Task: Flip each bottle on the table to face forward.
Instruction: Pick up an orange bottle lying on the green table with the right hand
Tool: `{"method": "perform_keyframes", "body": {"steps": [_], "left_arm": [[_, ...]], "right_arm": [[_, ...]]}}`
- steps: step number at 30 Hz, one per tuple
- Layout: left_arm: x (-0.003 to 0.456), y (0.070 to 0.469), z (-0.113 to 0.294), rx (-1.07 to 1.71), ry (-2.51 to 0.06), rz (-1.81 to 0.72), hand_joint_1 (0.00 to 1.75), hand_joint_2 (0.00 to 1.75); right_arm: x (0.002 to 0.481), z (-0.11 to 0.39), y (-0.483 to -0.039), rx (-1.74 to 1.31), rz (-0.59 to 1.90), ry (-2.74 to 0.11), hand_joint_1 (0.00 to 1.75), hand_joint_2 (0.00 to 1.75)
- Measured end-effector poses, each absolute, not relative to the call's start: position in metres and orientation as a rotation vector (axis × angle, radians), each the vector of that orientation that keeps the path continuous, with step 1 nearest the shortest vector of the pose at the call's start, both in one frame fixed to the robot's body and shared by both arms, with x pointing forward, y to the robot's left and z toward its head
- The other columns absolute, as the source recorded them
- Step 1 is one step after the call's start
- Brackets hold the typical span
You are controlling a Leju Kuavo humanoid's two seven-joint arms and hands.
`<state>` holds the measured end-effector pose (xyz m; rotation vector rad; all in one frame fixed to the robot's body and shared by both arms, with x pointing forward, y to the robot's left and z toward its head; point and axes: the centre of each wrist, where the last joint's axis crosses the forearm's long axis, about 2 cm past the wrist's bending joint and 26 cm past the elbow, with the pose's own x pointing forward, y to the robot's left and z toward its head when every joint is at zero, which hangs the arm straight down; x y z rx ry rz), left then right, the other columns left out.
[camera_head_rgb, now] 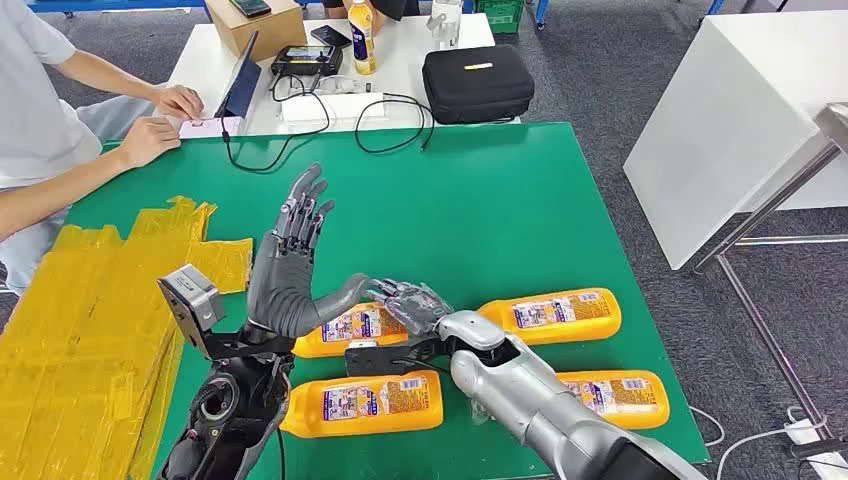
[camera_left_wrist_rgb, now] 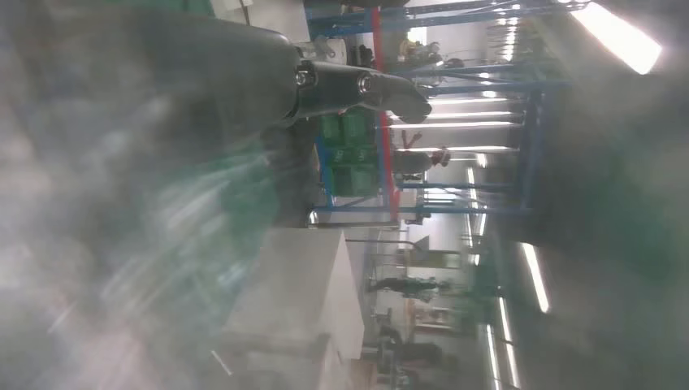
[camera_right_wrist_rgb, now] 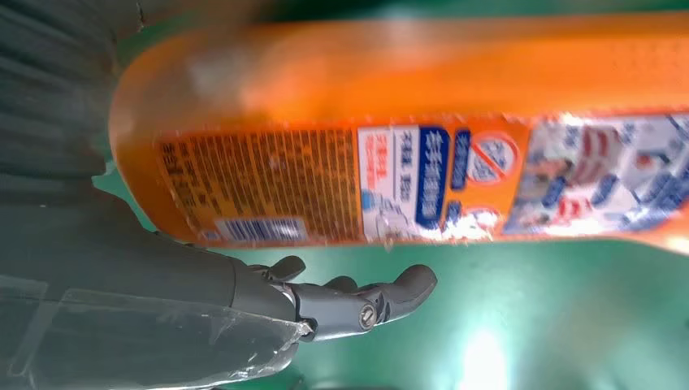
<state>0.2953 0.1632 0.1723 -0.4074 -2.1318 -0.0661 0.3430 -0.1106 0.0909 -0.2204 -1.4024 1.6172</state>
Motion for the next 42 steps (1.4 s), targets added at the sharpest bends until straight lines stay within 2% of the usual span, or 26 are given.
{"method": "perform_keyframes", "body": {"steps": [7, 8, 11, 12, 20, 26, 28, 36, 42], "left_arm": [[0.299, 0.162, 0.172, -0.408, -2.126, -0.062, 0.0, 1.75], [0.299, 0.161, 0.172, -0.408, -2.125, -0.062, 0.0, 1.75], [0.301, 0.16, 0.172, -0.409, -2.122, -0.059, 0.0, 1.75], [0.301, 0.16, 0.172, -0.409, -2.122, -0.059, 0.0, 1.75], [0.303, 0.16, 0.172, -0.408, -2.119, -0.061, 0.0, 1.75], [0.303, 0.16, 0.172, -0.408, -2.118, -0.06, 0.0, 1.75], [0.303, 0.16, 0.172, -0.409, -2.117, -0.058, 0.0, 1.75], [0.303, 0.16, 0.172, -0.409, -2.117, -0.051, 0.0, 1.75], [0.302, 0.16, 0.17, -0.39, -2.116, -0.034, 0.0, 1.75]], "right_arm": [[0.352, 0.094, -0.11, -0.242, 1.661, -1.267, 0.03, 1.75], [0.354, 0.094, -0.11, -0.248, 1.662, -1.251, 0.11, 1.75], [0.357, 0.095, -0.111, -0.26, 1.663, -1.218, 0.84, 1.75], [0.358, 0.095, -0.111, -0.262, 1.663, -1.212, 1.02, 1.75], [0.36, 0.094, -0.111, -0.265, 1.662, -1.189, 1.05, 1.75], [0.36, 0.093, -0.111, -0.265, 1.66, -1.181, 1.61, 1.75], [0.36, 0.093, -0.112, -0.271, 1.657, -1.184, 1.73, 1.75], [0.357, 0.09, -0.112, -0.326, 1.562, -1.262, 1.75, 1.75], [0.351, 0.085, -0.114, -0.379, 1.307, -1.46, 1.75, 1.75]]}}
